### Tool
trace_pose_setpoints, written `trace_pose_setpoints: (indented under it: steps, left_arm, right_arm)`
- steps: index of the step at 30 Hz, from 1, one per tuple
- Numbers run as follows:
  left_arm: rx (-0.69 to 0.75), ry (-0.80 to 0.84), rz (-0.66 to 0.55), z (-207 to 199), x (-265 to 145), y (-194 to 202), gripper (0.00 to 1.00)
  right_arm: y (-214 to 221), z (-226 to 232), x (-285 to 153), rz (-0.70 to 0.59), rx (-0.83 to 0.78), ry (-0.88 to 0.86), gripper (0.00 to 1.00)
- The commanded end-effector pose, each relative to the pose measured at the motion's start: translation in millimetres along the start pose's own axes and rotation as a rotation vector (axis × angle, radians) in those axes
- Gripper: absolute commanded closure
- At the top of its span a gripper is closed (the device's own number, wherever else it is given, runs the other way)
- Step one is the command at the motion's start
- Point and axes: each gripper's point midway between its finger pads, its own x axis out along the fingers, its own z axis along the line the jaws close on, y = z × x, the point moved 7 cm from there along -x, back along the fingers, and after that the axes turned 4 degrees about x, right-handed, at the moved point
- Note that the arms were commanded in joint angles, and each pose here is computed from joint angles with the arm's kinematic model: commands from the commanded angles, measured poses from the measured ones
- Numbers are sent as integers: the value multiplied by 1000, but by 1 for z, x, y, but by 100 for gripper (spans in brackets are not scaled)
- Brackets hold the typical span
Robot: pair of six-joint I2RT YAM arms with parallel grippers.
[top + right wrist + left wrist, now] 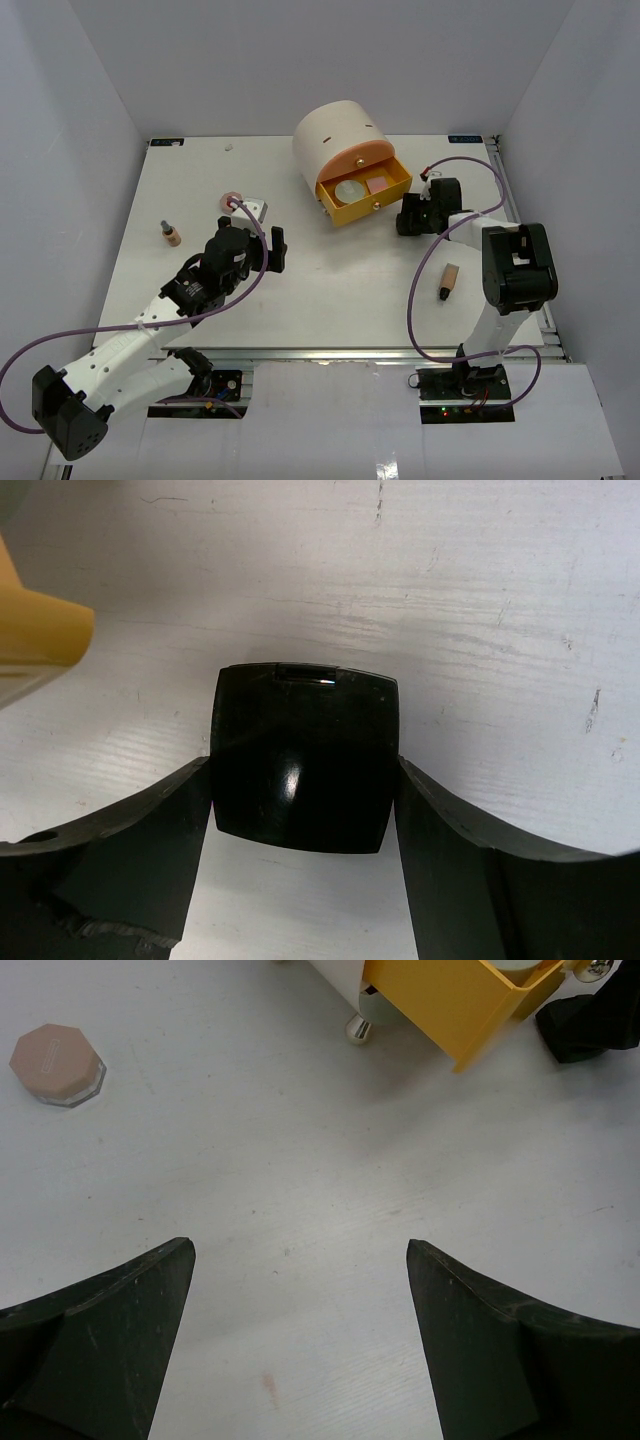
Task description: Organize the makeup
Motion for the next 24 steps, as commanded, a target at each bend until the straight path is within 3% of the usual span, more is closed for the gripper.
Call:
trace_pose_setpoints:
  steps: [1, 6, 14, 24]
  left_arm:
    - [-20, 19, -22, -2, 0, -4, 2]
    - [-22, 22, -28, -2, -1, -5, 2]
    - [-28, 31, -32, -2, -2, -6, 2]
    - [-31, 38, -38, -3, -4, -7, 2]
  right_arm:
    - [18, -13, -14, 72, 25, -7, 41]
    - [11, -12, -36, 44, -7, -50, 51]
    - [-27, -2, -96, -157, -148, -97, 65]
    - [-87, 40, -167, -410, -326, -260, 73]
